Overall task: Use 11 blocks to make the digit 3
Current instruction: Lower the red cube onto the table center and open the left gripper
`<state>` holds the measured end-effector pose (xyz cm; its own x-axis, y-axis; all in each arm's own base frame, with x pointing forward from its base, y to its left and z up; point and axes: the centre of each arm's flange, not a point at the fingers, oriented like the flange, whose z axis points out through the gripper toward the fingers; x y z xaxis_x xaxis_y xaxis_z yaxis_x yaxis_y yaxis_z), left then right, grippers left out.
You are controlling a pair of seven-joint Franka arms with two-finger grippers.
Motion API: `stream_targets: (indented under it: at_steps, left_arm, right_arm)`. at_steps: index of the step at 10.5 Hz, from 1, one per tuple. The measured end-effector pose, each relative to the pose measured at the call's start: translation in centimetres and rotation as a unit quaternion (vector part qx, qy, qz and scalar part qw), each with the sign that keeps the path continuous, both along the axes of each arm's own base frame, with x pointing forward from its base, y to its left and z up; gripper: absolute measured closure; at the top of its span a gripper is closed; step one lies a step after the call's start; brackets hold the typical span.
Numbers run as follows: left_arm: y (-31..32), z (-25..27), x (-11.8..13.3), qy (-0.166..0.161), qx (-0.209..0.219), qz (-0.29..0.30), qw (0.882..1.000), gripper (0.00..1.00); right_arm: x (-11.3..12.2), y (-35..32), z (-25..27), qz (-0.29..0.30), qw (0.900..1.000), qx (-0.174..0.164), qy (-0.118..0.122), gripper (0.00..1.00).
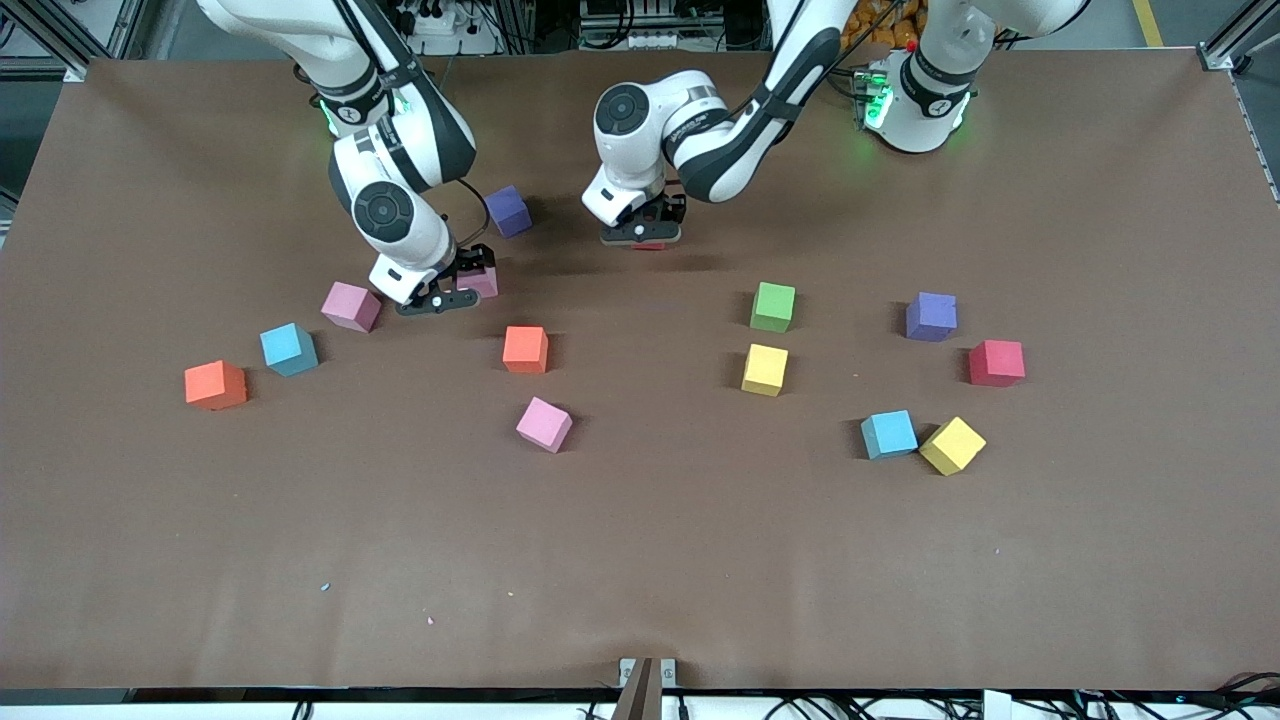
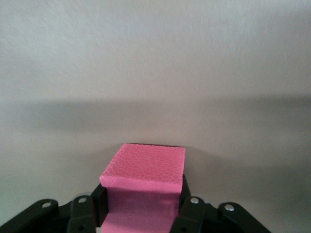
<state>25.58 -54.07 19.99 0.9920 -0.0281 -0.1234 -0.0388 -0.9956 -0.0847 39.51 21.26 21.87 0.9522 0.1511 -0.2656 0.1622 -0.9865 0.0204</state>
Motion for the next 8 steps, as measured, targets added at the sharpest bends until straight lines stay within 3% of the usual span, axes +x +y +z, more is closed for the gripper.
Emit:
stream_targets:
  at_steps: [4, 8]
  left_arm:
    - [-0.37, -0.02, -0.18, -0.004, 0.004, -0.01, 1.0, 0.44]
    - [-0.33, -0.51, 0.26, -0.001, 0.01, -0.005, 1.0, 0.0]
  right_arm:
    - [-0.01, 0.21, 0.35, -0.023, 1.0, 0.015, 0.004, 0.0]
    - [-0.06, 0.45, 0.34, -0.028, 0.999, 0.023, 0.001, 0.0]
